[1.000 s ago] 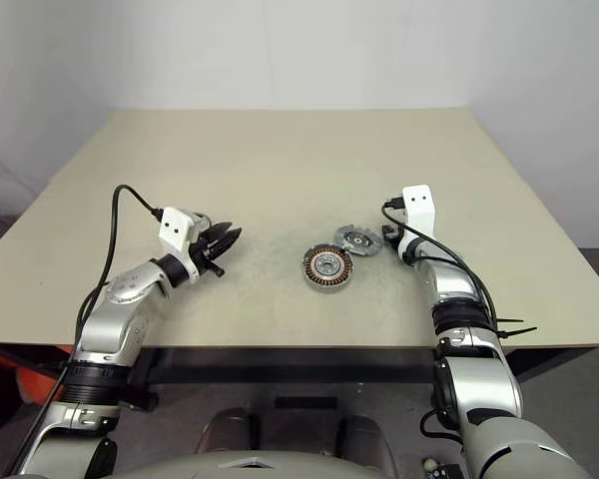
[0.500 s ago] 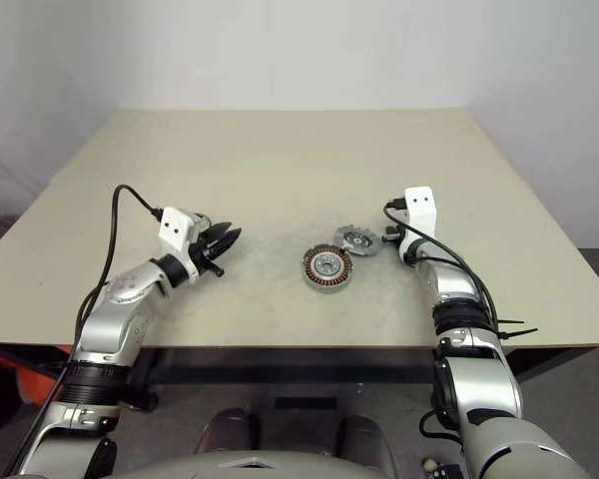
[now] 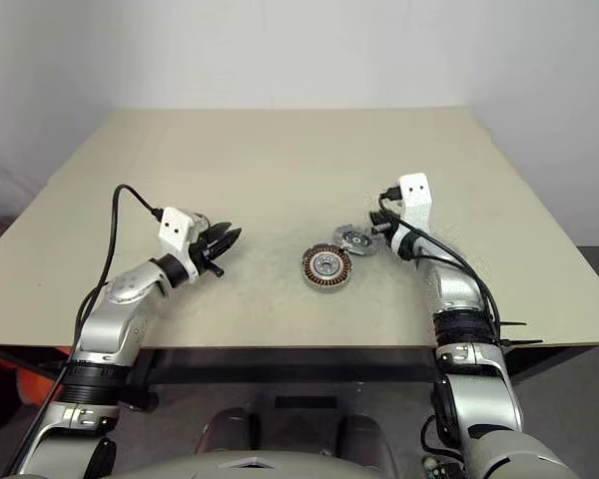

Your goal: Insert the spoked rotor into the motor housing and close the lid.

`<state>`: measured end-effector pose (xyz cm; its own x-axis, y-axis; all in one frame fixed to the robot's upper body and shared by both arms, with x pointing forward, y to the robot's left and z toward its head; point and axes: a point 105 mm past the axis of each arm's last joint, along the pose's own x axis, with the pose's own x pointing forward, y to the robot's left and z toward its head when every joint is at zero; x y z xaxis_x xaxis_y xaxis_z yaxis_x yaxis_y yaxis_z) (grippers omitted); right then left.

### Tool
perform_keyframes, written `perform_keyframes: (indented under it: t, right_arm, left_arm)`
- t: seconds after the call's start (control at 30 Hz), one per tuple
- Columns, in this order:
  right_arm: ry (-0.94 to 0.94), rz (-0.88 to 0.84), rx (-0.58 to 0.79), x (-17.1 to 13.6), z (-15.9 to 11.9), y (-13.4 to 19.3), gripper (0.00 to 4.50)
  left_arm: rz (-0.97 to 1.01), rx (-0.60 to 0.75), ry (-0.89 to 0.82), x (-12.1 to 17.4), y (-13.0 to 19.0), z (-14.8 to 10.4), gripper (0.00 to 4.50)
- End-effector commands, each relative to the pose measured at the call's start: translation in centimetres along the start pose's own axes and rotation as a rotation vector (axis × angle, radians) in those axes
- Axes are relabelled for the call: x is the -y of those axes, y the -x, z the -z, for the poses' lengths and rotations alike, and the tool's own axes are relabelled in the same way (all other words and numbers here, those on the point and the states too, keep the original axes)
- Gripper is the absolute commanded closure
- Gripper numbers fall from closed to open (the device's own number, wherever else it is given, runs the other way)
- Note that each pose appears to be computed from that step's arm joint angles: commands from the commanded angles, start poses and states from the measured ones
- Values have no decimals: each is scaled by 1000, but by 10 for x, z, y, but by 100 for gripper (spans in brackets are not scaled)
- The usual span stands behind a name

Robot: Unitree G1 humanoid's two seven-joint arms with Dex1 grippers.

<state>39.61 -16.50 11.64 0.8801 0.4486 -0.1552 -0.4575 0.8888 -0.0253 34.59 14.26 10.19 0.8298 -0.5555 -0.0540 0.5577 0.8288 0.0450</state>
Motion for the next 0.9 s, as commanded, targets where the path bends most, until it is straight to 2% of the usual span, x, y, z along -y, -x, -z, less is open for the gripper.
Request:
perform_keyframes:
  t: [0.03, 0.2, 0.27, 0.9]
  right_arm:
    - [71, -195, 36, -35, -19, 9, 378]
    - [159, -431, -77, -74, 6, 24, 378]
    - [202, -475, -126, -80, 19, 28, 378]
    - [194, -467, -187, -85, 40, 17, 378]
  left_arm:
    - [52, 54, -30, 8, -5, -16, 320]
    - [117, 50, -28, 18, -9, -17, 320]
    - [126, 39, -35, 19, -10, -16, 320]
    - [117, 10, -43, 16, -8, -10, 320]
